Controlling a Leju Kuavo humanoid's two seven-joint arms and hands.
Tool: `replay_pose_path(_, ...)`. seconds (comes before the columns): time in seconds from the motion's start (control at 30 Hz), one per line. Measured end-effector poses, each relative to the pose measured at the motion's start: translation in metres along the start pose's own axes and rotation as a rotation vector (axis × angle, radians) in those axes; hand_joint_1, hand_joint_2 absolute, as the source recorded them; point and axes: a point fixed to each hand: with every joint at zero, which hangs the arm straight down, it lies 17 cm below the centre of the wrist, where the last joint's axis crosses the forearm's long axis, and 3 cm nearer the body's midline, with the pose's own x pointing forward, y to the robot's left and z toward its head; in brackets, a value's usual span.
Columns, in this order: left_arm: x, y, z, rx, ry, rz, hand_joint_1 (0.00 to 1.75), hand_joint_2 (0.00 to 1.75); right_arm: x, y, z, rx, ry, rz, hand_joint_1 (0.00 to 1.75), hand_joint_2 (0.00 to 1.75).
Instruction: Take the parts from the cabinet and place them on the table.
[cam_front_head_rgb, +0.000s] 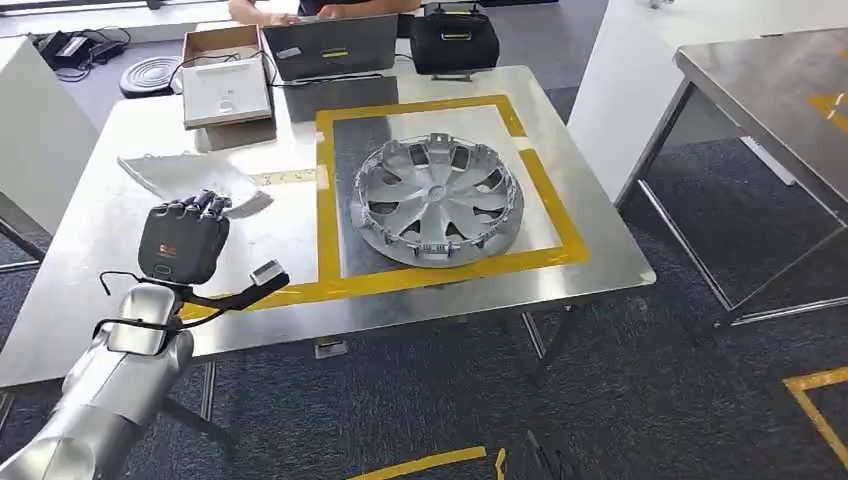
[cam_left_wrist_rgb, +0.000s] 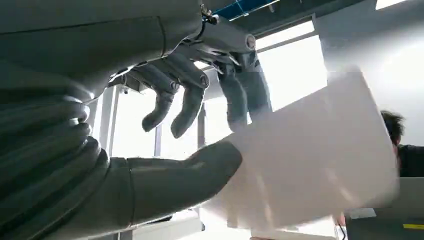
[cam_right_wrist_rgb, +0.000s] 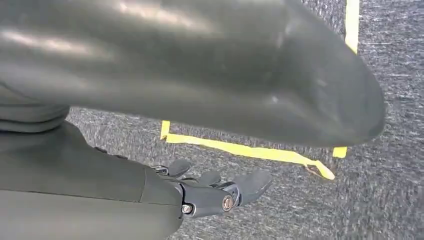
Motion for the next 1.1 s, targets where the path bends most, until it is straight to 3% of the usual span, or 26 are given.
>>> replay_pose_path(0.13, -0.002, 0.003, -0.002, 0.008, 0.011, -0.001, 0.00, 1.75, 0.001, 0.000, 0.000, 0.002, -0.005, 0.005, 0.00, 0.00)
replay_pose_path(0.17, -0.003, 0.004, -0.002, 0.012, 0.013, -0.002, 0.00, 0.00, 0.001, 0.000, 0.000, 0.002, -0.005, 0.006, 0.00, 0.00)
replay_pose_path(1.1, 0.012, 0.017, -0.002, 0.057, -0.099, -0.014, 0.00, 0.00, 0.019, 0.015, -0.003, 0.034, -0.017, -0.015, 0.00, 0.00)
